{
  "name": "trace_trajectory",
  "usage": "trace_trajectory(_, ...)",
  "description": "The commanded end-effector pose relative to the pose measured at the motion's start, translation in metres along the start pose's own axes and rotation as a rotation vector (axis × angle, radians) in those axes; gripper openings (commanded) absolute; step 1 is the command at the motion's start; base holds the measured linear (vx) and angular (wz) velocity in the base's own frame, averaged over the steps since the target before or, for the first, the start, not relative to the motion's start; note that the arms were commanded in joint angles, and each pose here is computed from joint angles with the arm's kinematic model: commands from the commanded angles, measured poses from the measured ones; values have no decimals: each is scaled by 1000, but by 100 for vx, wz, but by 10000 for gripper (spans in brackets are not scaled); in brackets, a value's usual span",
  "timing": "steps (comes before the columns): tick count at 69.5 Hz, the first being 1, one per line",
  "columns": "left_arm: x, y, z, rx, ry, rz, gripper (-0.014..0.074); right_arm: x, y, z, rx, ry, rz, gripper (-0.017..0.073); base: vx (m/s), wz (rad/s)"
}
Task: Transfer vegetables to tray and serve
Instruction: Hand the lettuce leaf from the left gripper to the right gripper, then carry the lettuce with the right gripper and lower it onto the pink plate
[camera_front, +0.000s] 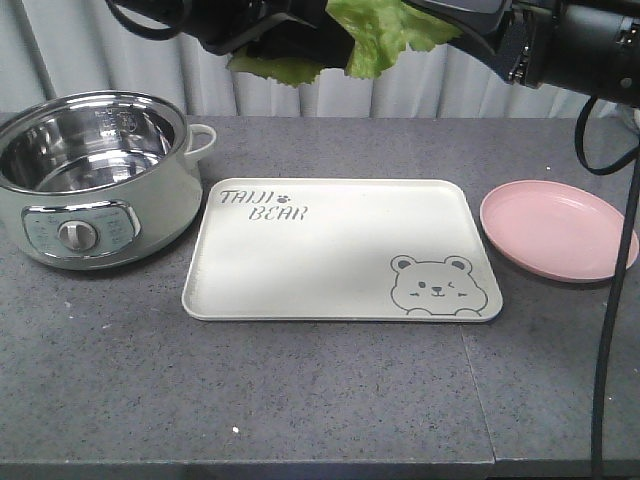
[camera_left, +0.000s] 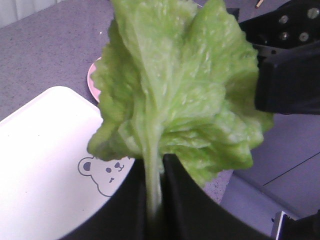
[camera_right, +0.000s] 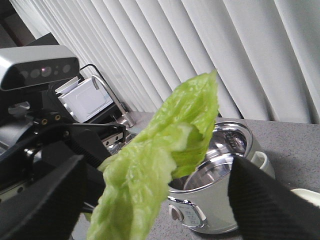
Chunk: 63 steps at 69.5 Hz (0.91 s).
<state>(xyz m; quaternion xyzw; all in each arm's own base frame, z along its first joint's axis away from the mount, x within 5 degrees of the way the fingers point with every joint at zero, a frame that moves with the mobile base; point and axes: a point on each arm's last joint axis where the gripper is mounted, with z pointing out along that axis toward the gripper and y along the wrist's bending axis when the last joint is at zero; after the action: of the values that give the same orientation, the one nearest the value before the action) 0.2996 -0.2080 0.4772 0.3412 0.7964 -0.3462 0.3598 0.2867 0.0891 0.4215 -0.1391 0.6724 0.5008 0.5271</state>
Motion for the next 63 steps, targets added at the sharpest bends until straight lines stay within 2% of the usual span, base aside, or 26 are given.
trace_trajectory(1, -14, -19, -19, 32, -131, 14, -6, -21, 23, -8, -84, -123, 24, 484, 0, 0)
trace_trajectory(8, -14, -19, -19, 33, -129, 14, -6, -21, 23, -8, -84, -123, 23, 314, 0, 0)
trace_trajectory(16, -13, -19, -19, 35, -122, 14, -6, -21, 23, -8, -83, -123, 8, 54, 0, 0)
trace_trajectory(19, -13, -19, -19, 38, -114, 14, -6, -21, 23, -8, -85, -123, -4, -17, 0, 0)
trace_trajectory(35, -11, -20, -19, 45, -95, -14, 5, -17, 22, -7, -66, -80, -42, -10, 0, 0)
trace_trajectory(44, -11, -20, -19, 46, -92, -14, 49, -14, 20, -7, -49, -45, -61, -8, 0, 0)
trace_trajectory(52, -10, -20, -19, 49, -82, -14, 137, -14, 20, -7, -45, -39, -67, -6, 0, 0)
trace_trajectory(63, -9, -21, -20, 48, -74, -19, 324, -12, 18, -7, -26, -27, -81, -6, 0, 0)
